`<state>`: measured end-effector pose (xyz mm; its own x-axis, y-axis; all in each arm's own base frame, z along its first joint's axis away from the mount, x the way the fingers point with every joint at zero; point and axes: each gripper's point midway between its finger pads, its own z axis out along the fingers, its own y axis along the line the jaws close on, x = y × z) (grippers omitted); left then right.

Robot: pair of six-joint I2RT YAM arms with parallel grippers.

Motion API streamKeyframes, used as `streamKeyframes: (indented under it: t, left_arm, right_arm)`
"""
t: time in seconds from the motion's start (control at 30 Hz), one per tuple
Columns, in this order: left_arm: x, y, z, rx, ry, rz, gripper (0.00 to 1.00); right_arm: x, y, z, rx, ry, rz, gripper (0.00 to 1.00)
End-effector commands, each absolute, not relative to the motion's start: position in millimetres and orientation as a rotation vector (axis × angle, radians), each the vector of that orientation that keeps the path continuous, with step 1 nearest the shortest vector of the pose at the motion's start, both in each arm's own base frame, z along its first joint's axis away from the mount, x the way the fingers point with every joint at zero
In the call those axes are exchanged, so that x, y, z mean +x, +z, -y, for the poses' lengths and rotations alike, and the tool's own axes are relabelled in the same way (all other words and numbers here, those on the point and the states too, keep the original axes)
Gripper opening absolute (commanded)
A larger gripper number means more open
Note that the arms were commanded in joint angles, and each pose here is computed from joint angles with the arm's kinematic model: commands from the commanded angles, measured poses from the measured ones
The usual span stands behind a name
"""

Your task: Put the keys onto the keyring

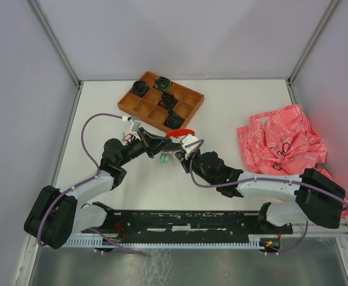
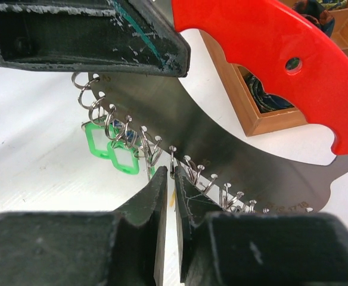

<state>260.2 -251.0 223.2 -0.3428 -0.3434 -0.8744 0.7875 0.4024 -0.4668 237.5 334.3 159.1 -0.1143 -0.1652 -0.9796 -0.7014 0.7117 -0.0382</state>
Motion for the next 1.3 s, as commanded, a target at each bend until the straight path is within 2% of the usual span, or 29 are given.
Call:
streamKeyframes:
  t: [0.0,0.17,0.23,0.63,0.9,1.27]
  left_arm:
    - [257,263,254,0.424,-1.265,-1.373,0.03]
    - [261,254,253,0.412,-1.246,-1.401,0.03]
    - [263,249,252,0.407,-1.229,-1.417,0.04]
    - [267,209,243,0.341,-1.166,-1.54,0.42]
    - [259,186,232,0.361,-1.079,-1.65,0.57]
    - [259,148,256,0.508,-1.167,-1.767,0.57]
  right_arm:
    - [238,182,-342,-0.672,0.581,-1.583,0.14]
    - [235,186,-340,-0.667,0.598,-1.589,0.01]
    - [232,188,-337,-0.668,0.607,-1.61,0.01]
    - [228,166,-296,-0.783,0.444,-1.829,0.01]
    - [233,159,-299,-0.98,0.481,-1.82,0.01]
    - [232,142,-311,-1.144,0.568,-1.727,0.01]
